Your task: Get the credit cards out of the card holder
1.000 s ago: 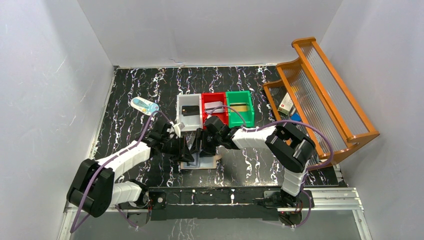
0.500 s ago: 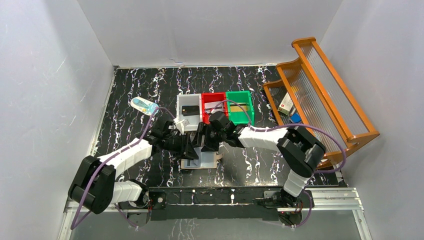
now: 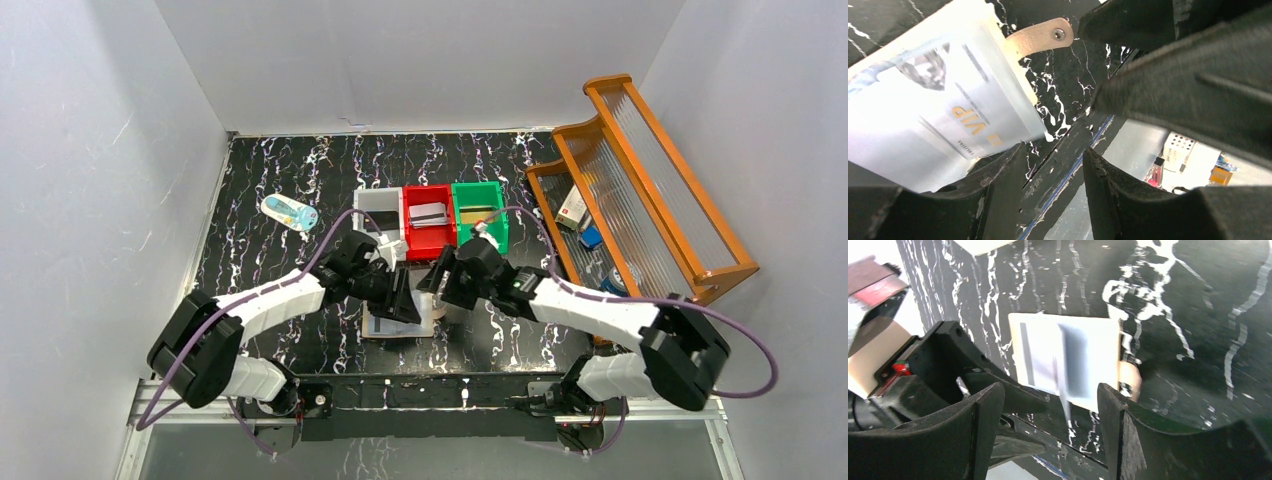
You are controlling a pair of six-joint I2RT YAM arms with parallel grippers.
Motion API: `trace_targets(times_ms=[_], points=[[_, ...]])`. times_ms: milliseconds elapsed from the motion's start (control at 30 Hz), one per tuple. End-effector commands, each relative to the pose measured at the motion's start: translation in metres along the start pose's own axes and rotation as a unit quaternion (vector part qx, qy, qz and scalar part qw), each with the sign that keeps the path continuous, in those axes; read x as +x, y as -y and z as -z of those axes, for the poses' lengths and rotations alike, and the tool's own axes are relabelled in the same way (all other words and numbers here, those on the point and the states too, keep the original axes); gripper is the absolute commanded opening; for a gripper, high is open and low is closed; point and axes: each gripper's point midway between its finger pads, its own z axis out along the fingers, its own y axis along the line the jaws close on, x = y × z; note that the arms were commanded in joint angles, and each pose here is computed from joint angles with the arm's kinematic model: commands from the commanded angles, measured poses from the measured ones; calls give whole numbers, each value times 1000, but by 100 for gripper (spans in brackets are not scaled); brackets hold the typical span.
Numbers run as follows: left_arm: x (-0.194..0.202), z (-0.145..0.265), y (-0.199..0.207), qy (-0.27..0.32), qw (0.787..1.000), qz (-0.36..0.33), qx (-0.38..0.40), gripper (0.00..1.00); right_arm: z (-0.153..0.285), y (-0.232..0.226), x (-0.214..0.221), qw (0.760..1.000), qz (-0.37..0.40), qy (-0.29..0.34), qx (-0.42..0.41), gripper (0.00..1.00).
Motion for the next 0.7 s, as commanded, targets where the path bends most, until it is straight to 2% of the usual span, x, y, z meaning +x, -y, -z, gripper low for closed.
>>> trace_targets(times_ms=[0,167,333,467,667], points=[[-20,9,12,60,997,-33,-27,46,19,11,-17,996,-43,72,-9,76],[-30,40,-5,134,984,-48,-111,55,39,-3,-25,993,-19,95,-62,74],[-25,51,-34,146,973,-26,-178,59,38,-20,-18,993,8,72,-98,70],[-26,47,-43,146,974,7,-174,60,24,-22,-9,995,13,43,-93,68],[-38,47,-40,161,977,66,-120,63,4,-28,-2,997,20,14,-79,64]])
